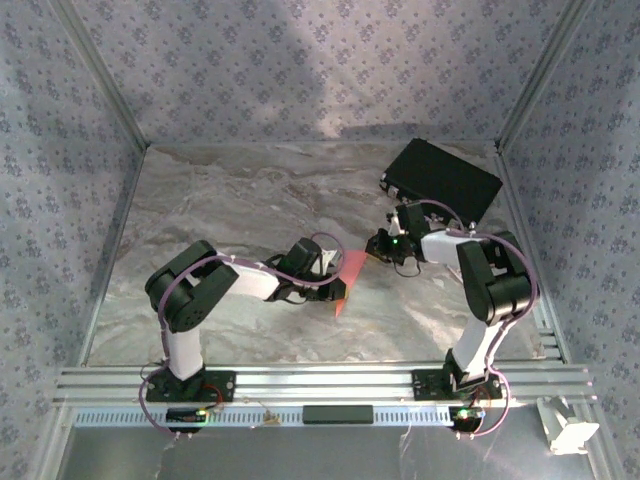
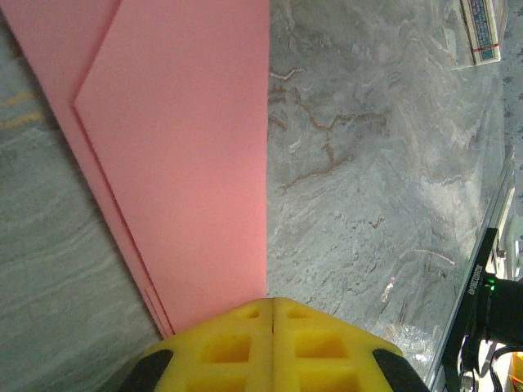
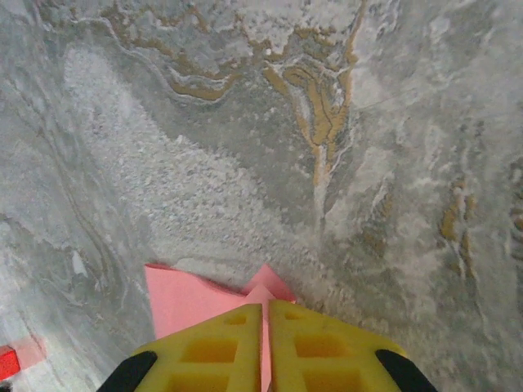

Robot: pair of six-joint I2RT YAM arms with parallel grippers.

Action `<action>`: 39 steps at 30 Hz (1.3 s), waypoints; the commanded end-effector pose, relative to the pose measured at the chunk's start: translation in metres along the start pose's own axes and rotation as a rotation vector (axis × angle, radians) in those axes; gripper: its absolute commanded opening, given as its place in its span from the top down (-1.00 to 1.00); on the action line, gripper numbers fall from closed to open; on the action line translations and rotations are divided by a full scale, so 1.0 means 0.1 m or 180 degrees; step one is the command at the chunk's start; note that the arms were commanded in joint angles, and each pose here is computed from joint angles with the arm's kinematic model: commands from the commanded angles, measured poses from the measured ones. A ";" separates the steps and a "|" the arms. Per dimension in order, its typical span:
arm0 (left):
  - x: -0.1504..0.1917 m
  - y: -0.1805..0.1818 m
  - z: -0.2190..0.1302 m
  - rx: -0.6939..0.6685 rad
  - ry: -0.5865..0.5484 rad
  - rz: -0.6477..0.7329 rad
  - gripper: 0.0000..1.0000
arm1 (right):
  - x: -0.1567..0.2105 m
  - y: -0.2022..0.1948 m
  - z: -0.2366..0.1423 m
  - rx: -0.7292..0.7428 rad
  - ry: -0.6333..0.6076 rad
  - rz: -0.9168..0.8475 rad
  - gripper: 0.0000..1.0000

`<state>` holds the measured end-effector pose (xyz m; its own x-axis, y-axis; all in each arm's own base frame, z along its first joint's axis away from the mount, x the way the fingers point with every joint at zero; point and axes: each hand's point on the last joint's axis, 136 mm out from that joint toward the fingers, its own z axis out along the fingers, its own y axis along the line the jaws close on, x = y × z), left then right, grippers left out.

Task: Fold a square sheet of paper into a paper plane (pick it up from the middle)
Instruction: Fold the wing for the fifth time at the center of the table.

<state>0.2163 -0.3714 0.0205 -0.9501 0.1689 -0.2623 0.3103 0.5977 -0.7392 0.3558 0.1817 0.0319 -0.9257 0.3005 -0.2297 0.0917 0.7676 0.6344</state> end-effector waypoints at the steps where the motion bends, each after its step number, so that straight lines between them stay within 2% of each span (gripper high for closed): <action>1: 0.75 0.68 -0.01 -0.0670 0.0705 -0.0514 1.00 | -0.11 0.24 -0.23 -0.0047 -0.0176 -0.0298 0.75; 8: 0.75 0.67 -0.02 -0.0677 0.0702 -0.0516 1.00 | 0.23 0.53 -0.15 -0.0466 0.0121 -0.0430 0.74; 14: 0.72 0.67 -0.02 -0.0693 0.0682 -0.0523 1.00 | 0.44 0.39 0.10 -0.0293 0.0344 -0.0432 0.76; 19: 0.72 0.67 -0.02 -0.0700 0.0687 -0.0535 1.00 | 0.33 0.16 0.19 -0.0168 0.0315 -0.0287 0.78; 26: 0.71 0.68 -0.02 -0.0705 0.0673 -0.0546 1.00 | 0.00 -0.06 0.20 -0.0055 0.0125 -0.0061 0.78; 33: 0.72 0.68 -0.02 -0.0702 0.0668 -0.0534 1.00 | -0.22 0.13 -0.05 -0.0155 -0.0066 -0.0110 0.77; 39: 0.71 0.67 -0.02 -0.0673 0.0645 -0.0521 1.00 | -0.12 0.34 -0.33 -0.0295 -0.0158 -0.0240 0.75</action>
<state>0.2166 -0.3712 0.0205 -0.9504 0.1674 -0.2622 0.3093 0.5986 -0.7389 0.3699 0.1832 0.0662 -0.9108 0.2939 -0.2900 0.0212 0.7348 0.6780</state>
